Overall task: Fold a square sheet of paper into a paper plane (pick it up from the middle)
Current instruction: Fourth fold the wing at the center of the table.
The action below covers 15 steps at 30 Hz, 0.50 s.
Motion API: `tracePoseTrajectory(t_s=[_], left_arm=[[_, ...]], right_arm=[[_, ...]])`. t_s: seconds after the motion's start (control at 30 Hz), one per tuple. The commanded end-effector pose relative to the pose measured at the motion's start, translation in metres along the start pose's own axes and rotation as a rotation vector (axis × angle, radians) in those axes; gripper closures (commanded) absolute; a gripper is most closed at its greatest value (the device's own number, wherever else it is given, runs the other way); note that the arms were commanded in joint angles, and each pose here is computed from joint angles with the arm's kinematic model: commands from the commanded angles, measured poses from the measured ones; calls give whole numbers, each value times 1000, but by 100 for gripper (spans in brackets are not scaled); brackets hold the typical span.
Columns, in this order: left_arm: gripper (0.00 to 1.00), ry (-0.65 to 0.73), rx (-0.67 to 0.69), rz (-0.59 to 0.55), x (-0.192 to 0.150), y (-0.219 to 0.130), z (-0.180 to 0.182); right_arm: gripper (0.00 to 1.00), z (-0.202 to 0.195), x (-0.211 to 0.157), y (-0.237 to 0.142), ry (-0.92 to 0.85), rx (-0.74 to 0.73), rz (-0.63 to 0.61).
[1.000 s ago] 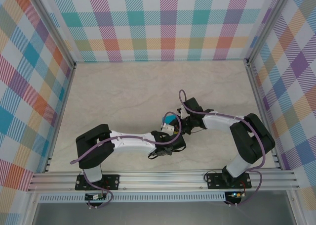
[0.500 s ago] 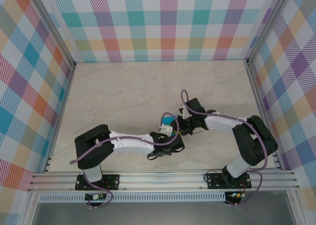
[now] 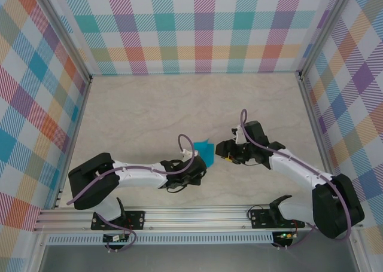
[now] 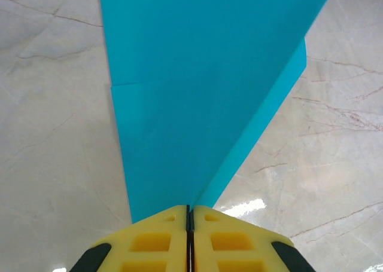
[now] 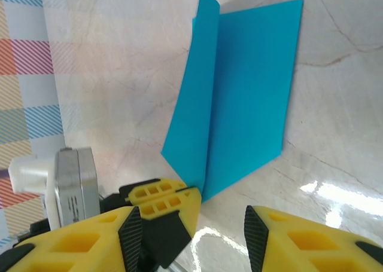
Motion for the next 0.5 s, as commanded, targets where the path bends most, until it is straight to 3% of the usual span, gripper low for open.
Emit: tracePoseTrajectory(t_s=[0.0,0.23,0.47], left_arm=[[90,-32,-108,-30,8,-4,-9],[90,-75,-197,-20,3,-2,-5],[90,-88,-227,-24,9,-8,0]], right_arm=[[51,-3,-8,0,-18,26,28],[64,-3,-11,10,-6,56,75],[65,-5,-9,17,-9,52,80]])
Point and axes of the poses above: each hand's point on the last joint's axis, 136 mm out from that joint toward the fingers, its own y axis out along the fingers, its own z axis along the line the jaws close on, x = y × z, the point moved 1 cm from there along -y, back along the fingers, and after that the axes turned 14 degrees about y, right-handed, at the moved point
